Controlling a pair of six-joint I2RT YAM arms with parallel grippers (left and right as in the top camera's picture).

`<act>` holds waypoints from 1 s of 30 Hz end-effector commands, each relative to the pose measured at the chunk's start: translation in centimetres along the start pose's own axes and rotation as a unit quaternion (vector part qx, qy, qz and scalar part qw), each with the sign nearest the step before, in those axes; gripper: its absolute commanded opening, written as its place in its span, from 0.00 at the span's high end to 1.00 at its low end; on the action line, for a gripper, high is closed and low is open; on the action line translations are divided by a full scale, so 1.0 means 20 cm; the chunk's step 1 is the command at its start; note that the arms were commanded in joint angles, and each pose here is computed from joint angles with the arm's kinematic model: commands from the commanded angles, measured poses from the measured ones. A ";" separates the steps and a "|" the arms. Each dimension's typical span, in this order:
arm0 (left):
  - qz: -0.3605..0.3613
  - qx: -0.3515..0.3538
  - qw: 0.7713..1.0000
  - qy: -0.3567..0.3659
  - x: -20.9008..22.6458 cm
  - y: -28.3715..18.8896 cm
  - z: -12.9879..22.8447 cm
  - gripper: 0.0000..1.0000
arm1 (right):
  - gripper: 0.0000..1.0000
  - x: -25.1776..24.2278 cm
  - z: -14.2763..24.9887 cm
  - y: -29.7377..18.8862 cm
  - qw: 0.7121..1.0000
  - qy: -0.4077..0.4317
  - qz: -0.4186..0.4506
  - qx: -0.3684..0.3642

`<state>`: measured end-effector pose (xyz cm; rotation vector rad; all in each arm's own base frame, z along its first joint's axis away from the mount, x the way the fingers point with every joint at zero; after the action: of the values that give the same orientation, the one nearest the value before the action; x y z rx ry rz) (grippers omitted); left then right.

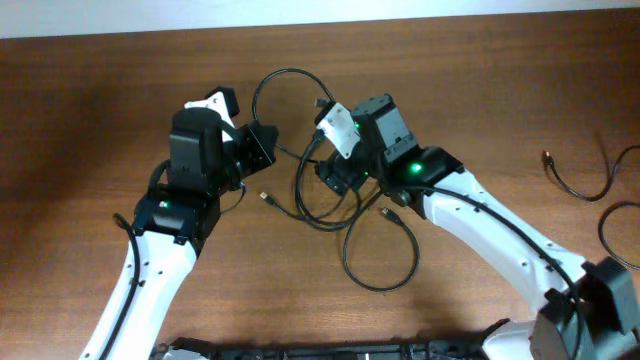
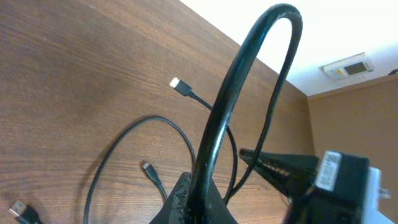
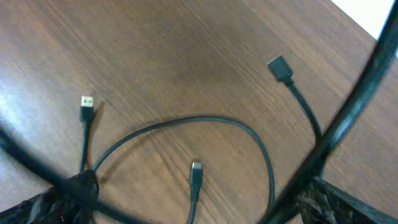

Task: Untangle cables
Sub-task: 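Grasp a cable with the right gripper and carry it to the top-right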

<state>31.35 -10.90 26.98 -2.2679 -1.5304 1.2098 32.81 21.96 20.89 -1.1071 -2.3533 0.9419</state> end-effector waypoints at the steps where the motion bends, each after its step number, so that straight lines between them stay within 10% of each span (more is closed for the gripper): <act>1: 0.028 -0.007 0.999 -0.022 -0.05 -0.04 -0.04 1.00 | 0.21 0.00 -0.02 0.04 1.000 -0.007 0.007 -0.009; 5: 0.032 -0.003 0.999 -0.022 -0.06 -0.04 -0.03 1.00 | 0.96 0.00 -0.03 0.04 1.000 -0.006 0.007 -0.013; 14: 0.019 0.013 0.999 -0.029 -0.04 -0.04 0.00 0.99 | 0.96 0.01 -0.07 -0.03 0.999 0.027 0.003 -0.030; 22: -0.053 0.024 0.998 -0.039 0.05 -0.05 0.04 0.09 | 0.96 0.03 -0.18 -0.35 0.994 0.044 0.003 -0.104; 30: -0.094 0.071 0.992 -0.054 0.11 -0.06 0.14 0.01 | 0.96 -0.27 -0.28 -0.75 0.965 0.115 0.082 -0.223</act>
<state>29.19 -9.63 24.03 -1.9576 -1.5721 1.3848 30.83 16.50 32.88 -1.3658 -2.4263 0.4287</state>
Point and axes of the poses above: each gripper's point midway between its finger pads, its own y axis out along the fingers, its own x axis along the line the jaws close on, z = x × y, the point moved 7 cm from there along -y, back along the fingers, and after that the axes turned 14 degrees about y, right-handed, at the moved point
